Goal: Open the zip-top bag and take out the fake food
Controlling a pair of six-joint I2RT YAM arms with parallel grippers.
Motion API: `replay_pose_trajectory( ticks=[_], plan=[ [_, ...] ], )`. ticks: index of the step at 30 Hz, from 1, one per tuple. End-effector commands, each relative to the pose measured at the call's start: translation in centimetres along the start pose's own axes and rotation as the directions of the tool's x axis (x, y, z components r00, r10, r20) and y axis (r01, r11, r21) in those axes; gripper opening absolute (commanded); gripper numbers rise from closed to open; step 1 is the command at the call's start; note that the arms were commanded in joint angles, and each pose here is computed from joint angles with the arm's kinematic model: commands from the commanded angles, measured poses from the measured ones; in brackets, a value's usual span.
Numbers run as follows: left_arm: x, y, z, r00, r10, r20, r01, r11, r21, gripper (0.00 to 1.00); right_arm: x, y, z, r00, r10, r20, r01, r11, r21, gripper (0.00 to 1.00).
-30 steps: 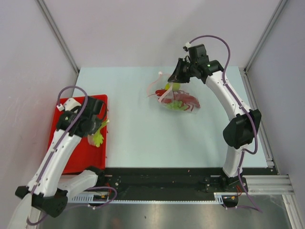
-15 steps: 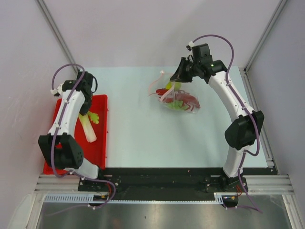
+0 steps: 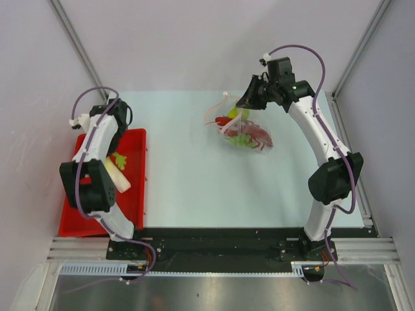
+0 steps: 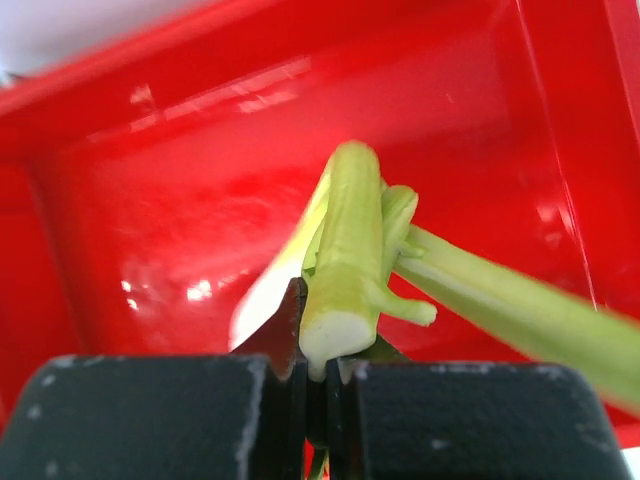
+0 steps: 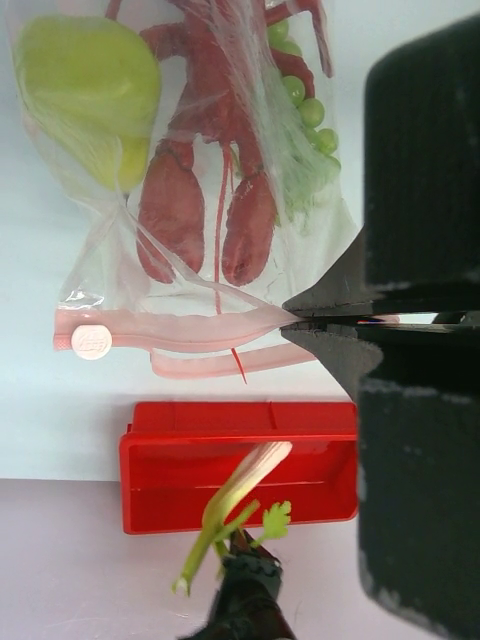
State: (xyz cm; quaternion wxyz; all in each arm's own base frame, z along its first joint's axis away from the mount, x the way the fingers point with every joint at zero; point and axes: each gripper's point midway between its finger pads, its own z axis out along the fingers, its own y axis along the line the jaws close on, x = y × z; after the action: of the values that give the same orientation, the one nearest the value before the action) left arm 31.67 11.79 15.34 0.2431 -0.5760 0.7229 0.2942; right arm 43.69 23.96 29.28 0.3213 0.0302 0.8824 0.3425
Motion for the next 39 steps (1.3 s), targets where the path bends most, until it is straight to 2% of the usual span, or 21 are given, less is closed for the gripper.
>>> replay_pose_trajectory(
  ticks=[1, 4, 10, 16, 23, 28, 35, 39],
  plan=[
    [-3.4, 8.9, -3.5, 0.993, 0.018, 0.117, -0.012, 0.998, -0.055, 0.0, -2.2, 2.6, -2.3, 0.995, -0.047, 0.093, 0.053, 0.996, -0.068, 0.0],
    [-4.2, 10.8, -4.7, 0.99, 0.021, 0.139, -0.019, 1.0, -0.014, 0.0, -2.0, 2.7, -1.9, 0.996, -0.04, 0.078, 0.046, 0.996, -0.077, 0.0],
    [-3.0, 14.2, -4.6, 0.996, 0.021, 0.088, -0.021, 1.0, 0.004, 0.0, -1.2, 3.3, -0.5, 0.999, -0.029, 0.037, 0.033, 0.993, -0.111, 0.0],
    [-3.1, 16.0, -7.0, 0.998, 0.02, 0.064, -0.029, 0.989, 0.142, 0.0, -0.3, 3.8, 0.1, 0.999, -0.037, 0.013, 0.038, 0.992, -0.121, 0.0],
    [-6.1, 18.1, -10.3, 0.99, 0.022, 0.143, -0.059, 0.962, 0.265, 0.0, -0.3, 3.9, 0.1, 0.999, -0.038, 0.014, 0.039, 0.991, -0.124, 0.0],
    [-4.7, 19.2, -11.0, 0.993, 0.04, 0.11, -0.076, 0.935, 0.345, 0.0, -0.2, 3.6, 0.2, 0.999, -0.039, 0.014, 0.04, 0.992, -0.118, 0.0],
    [-1.3, 20.8, -7.7, 0.995, 0.076, 0.063, -0.09, 0.964, 0.25, 0.0, -0.3, 3.5, 0.1, 0.999, -0.037, 0.015, 0.039, 0.992, -0.117, 0.0],
    [-1.3, 21.7, -6.2, 0.995, 0.07, 0.077, -0.081, 0.985, 0.149, 0.0, -0.6, 3.3, -0.2, 0.999, -0.032, 0.021, 0.034, 0.993, -0.116, 0.0]
  ],
)
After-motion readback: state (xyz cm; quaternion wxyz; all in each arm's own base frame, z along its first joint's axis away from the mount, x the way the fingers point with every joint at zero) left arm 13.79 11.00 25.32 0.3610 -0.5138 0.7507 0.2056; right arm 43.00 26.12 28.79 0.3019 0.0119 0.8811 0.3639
